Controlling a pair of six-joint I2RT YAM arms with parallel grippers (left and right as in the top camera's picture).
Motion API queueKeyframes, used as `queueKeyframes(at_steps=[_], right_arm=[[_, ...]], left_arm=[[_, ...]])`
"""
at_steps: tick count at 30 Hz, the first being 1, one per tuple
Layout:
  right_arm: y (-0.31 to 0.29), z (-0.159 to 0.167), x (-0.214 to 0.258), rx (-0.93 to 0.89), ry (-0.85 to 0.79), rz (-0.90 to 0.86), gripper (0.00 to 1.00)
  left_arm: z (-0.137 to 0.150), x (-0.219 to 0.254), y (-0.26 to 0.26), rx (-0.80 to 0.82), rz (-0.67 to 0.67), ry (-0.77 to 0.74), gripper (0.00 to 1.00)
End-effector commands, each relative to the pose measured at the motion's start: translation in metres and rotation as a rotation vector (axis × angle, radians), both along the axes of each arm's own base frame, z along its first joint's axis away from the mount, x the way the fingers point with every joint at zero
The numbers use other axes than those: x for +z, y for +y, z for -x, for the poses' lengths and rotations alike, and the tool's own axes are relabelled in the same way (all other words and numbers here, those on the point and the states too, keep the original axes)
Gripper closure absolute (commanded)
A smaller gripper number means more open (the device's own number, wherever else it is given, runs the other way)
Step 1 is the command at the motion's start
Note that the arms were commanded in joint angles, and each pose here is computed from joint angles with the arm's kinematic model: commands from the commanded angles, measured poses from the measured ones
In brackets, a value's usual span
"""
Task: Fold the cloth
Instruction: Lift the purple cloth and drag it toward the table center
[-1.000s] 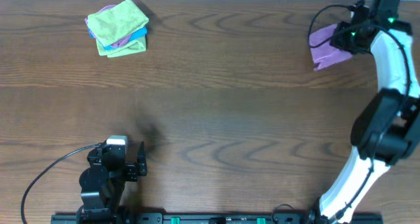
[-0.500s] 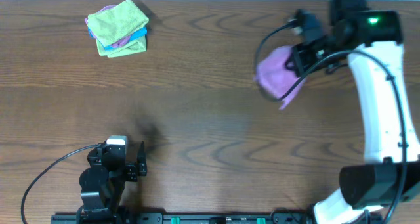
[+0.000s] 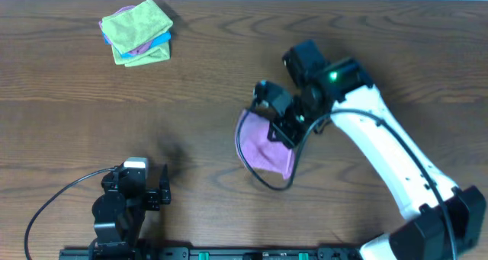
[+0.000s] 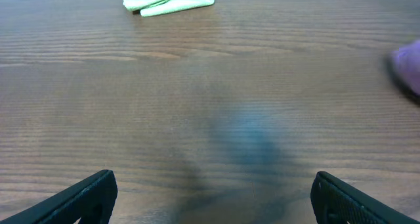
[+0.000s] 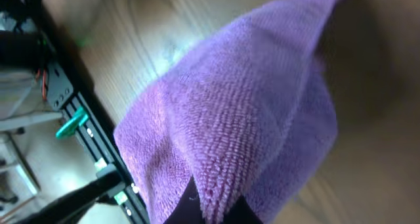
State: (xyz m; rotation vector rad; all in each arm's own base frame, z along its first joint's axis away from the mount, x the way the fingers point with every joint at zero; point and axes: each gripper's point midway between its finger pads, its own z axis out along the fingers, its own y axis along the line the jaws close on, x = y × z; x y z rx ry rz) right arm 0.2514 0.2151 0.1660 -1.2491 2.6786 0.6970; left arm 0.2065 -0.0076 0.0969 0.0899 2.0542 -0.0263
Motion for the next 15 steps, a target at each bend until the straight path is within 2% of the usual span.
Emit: queueKeyframes(at_steps=[1,5,7,10,12,13,14,15], right_arm=[[0.004,0.022,0.002,0.035,-0.001,-0.076,0.99],[0.01,0.028,-0.014,0.053,-0.017,-0.077,0.99],[0.007,0.008,-0.022,-0.008,-0.091,-0.028,0.99],[-0.012,-0.047,-0.025,-0.215,-0.276,0.082,0.98],[-0.042,-0.096,-0.014,-0.482,-0.433,0.169,0.98],[-0.059,-0.115,-0.006,-0.611,-0.503,0.202,0.94],[-0.077,-0.132,0.004,-0.733,-0.57,0.229,0.68],[-0.088,-0.142,0.011,-0.805,-0.613,0.239,0.12]], left_arm=[[0.0,-0.003,-0.001,-0.013,-0.015,0.001,0.05],[0.0,-0.003,-0.001,-0.013,-0.015,0.001,0.05],[0.0,-0.003,-0.001,-0.013,-0.015,0.001,0.05],[0.0,-0.003,-0.001,-0.013,-0.015,0.001,0.05],[0.0,-0.003,-0.001,-0.013,-0.015,0.001,0.05],[0.0,-0.003,-0.001,-0.013,-0.015,0.001,0.05],[0.0,-0.003,-0.001,-0.013,-0.015,0.001,0.05],[0.0,-0.003,-0.001,-0.013,-0.015,0.001,0.05]])
